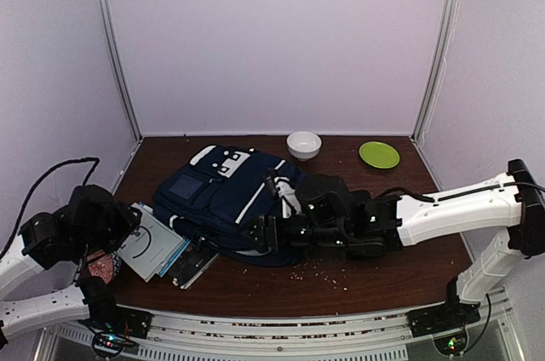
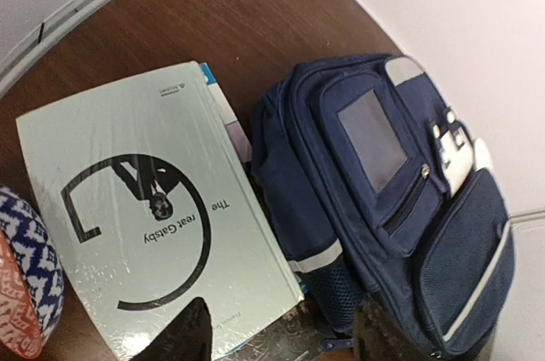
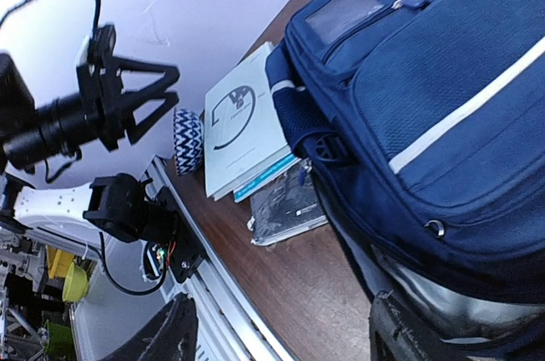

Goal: Pack the student bag
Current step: Move the student bag to the center of the board.

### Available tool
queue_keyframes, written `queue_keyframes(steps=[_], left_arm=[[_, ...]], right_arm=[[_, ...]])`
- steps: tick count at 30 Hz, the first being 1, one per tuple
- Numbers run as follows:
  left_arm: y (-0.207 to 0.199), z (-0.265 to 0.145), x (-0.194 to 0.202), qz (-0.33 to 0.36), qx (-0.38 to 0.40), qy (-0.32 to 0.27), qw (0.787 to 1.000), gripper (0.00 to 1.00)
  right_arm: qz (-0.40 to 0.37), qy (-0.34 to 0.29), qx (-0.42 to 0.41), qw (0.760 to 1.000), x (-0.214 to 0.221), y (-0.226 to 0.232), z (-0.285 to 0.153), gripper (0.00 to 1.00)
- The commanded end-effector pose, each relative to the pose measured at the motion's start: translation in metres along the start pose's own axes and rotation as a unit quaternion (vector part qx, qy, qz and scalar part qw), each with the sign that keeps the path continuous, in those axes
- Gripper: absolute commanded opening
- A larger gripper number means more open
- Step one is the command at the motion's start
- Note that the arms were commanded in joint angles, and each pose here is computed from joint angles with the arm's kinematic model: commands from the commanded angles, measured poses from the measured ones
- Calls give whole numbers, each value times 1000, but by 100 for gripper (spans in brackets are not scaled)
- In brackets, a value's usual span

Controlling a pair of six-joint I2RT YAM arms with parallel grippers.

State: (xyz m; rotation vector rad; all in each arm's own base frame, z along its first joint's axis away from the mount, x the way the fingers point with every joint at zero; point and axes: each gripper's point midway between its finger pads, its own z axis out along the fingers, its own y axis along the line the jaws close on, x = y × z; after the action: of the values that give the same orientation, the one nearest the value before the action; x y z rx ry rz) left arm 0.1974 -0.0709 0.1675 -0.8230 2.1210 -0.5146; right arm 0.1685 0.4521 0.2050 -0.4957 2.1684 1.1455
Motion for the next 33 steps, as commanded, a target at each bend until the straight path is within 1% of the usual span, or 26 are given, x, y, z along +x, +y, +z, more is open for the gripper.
queue_keyframes(steps=[1, 4, 7, 8, 10, 13, 15, 17, 19, 21, 25, 28, 33], left_arm=[[-64, 11, -3, 128, 42, 39, 990, 98], [-86, 21, -14, 157, 46, 30, 986, 98], [-92, 37, -26, 157, 51, 37, 986, 98], [-93, 43, -27, 153, 58, 44, 985, 98], [-95, 55, -26, 149, 67, 64, 985, 98], [-93, 72, -20, 140, 75, 88, 983, 98], [-88, 83, -13, 134, 76, 102, 983, 98], [-84, 95, -6, 129, 76, 113, 982, 98], [-82, 104, -1, 126, 73, 121, 982, 98], [-79, 114, 4, 124, 68, 127, 982, 98], [-76, 132, 4, 120, 58, 126, 983, 92], [-71, 147, -1, 107, 53, 120, 985, 84], [-72, 171, -5, 97, 51, 124, 986, 69]], right_arm=[[6, 29, -17, 999, 15, 16, 23, 68], [22, 33, -3, 999, 21, 9, 34, 69], [43, 23, 32, 998, 18, -7, 37, 70], [53, 8, 50, 997, 14, -18, 34, 71], [82, -18, 79, 993, 8, -43, 22, 72], [120, -67, 109, 985, -10, -77, -7, 73], [135, -88, 139, 977, -18, -105, -27, 75], [144, -102, 167, 970, -24, -128, -43, 79], [155, -100, 195, 963, -25, -150, -51, 83], [167, -88, 198, 962, -22, -163, -45, 84], [177, -51, 171, 968, -17, -160, -13, 85], [181, -26, 162, 970, -18, -156, 15, 85], [182, -31, 157, 970, -37, -159, 47, 82]])
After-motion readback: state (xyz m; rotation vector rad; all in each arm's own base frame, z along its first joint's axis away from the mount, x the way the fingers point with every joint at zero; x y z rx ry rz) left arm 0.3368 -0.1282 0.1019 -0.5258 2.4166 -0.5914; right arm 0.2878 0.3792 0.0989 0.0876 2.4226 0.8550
